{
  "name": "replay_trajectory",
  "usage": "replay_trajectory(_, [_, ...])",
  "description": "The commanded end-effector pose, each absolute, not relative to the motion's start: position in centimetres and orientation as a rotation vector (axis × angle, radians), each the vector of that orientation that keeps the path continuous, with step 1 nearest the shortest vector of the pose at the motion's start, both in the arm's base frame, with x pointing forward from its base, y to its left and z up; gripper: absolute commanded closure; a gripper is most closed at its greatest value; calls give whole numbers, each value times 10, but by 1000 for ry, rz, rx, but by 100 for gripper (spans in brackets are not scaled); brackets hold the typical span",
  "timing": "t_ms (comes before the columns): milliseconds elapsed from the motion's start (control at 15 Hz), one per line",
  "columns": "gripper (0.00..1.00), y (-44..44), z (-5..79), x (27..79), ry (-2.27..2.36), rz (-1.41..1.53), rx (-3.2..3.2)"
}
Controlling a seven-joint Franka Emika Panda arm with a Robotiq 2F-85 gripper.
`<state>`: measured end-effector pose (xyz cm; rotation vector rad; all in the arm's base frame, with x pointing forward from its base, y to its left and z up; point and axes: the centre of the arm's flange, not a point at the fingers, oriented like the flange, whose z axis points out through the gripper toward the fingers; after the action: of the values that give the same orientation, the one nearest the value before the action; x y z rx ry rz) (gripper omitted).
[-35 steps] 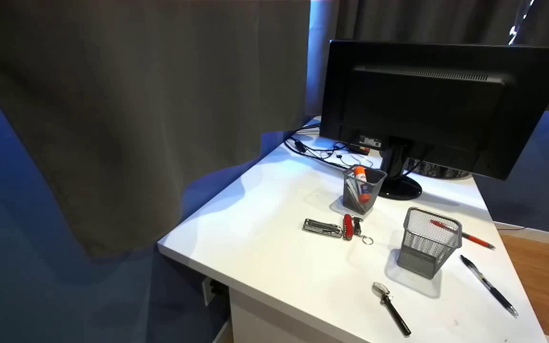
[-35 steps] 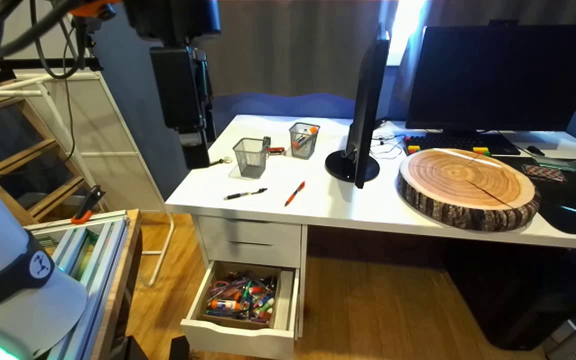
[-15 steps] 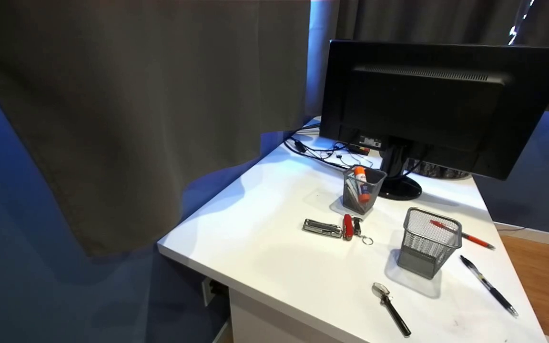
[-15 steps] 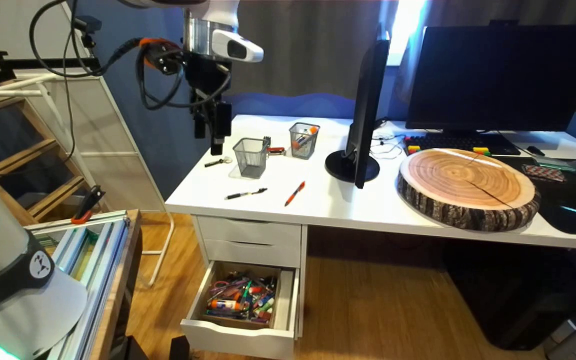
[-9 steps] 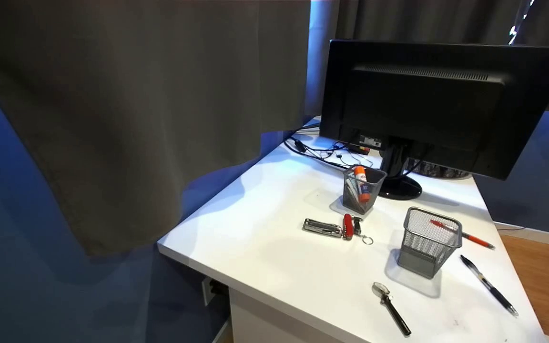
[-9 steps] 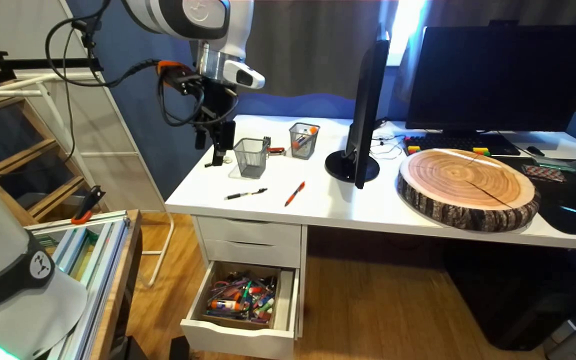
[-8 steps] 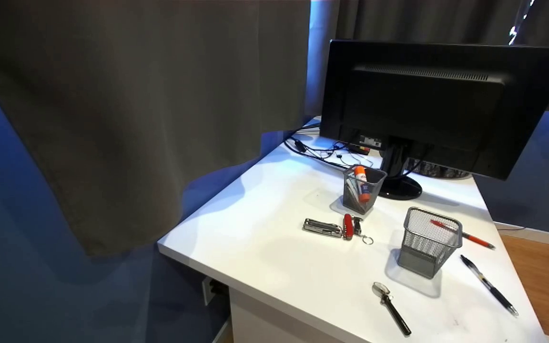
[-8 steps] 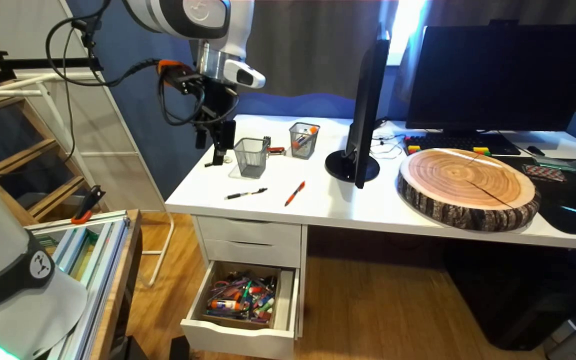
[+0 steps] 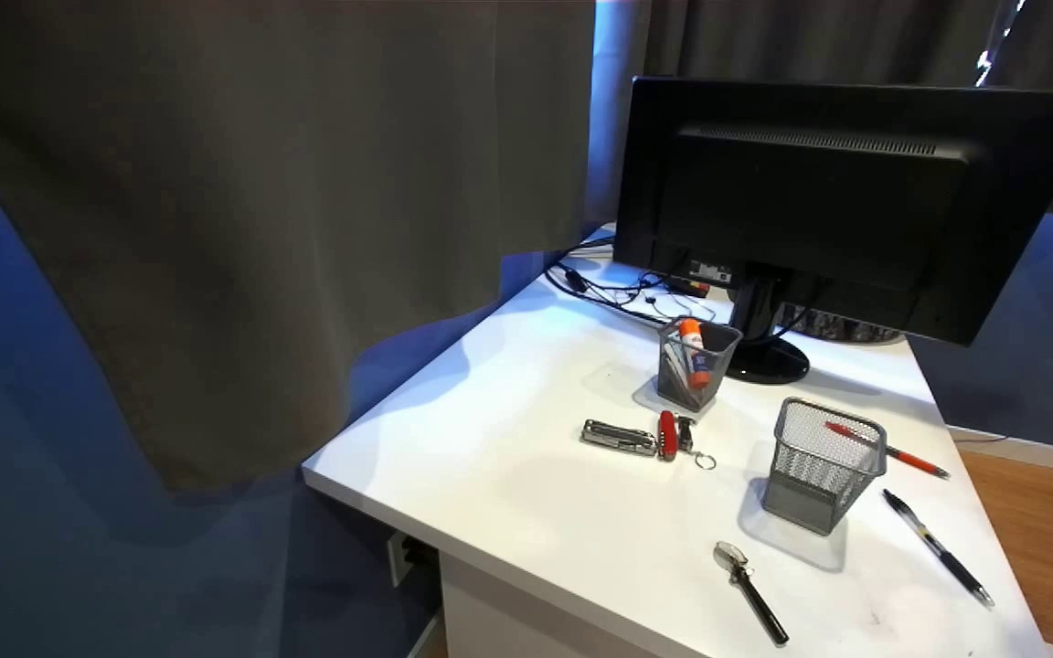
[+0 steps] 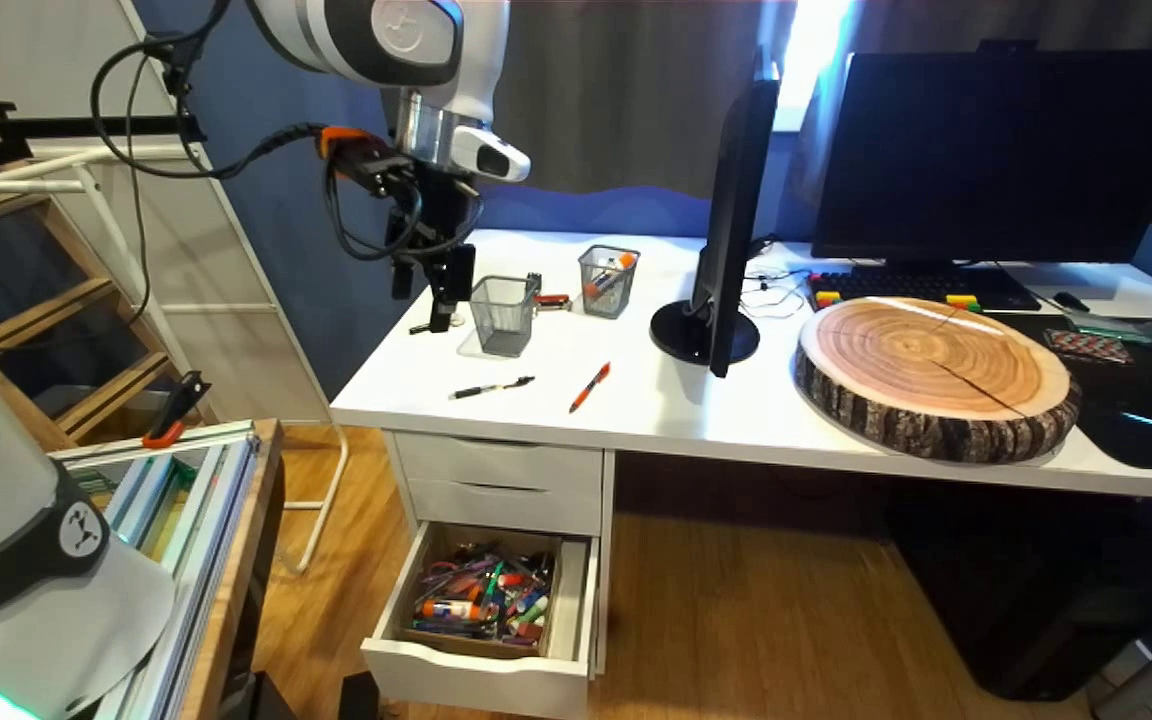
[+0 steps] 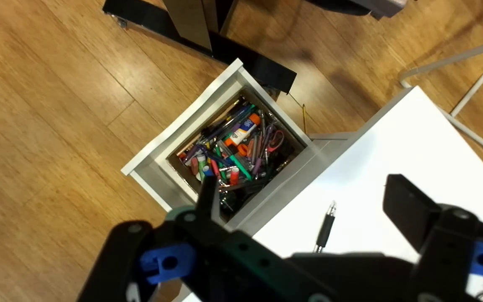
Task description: Pick up the black pen next to the orange pen and put it on top of the desktop pen and pencils basket
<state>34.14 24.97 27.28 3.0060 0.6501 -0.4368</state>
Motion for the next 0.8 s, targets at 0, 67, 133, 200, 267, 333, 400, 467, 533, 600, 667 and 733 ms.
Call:
replay_trajectory(0, [0, 284, 237, 351, 781, -456, 3045])
replay_trajectory(67, [0, 290, 229, 351, 816, -429, 3057])
replay_trajectory(133, [0, 296, 220, 352, 845, -397, 3062])
replay_trajectory(200, [0, 301, 211, 352, 864, -368, 3074])
replay_trajectory(267, [0, 304, 202, 354, 875, -330, 3083])
replay_trajectory(333, [0, 307, 194, 355, 897, -305, 3108])
replay_trajectory(400, [0, 309, 186, 356, 906, -283, 3119])
replay_trajectory(467, [0, 310, 177, 358, 907, -270, 3121])
replay_trajectory(533, [0, 312, 168, 362, 918, -259, 3144])
replay_trajectory(600, [0, 313, 160, 365, 927, -247, 3151])
replay_trajectory(667, [0, 315, 152, 368, 935, -240, 3160])
replay_trajectory(733, [0, 317, 145, 370, 937, -230, 3170])
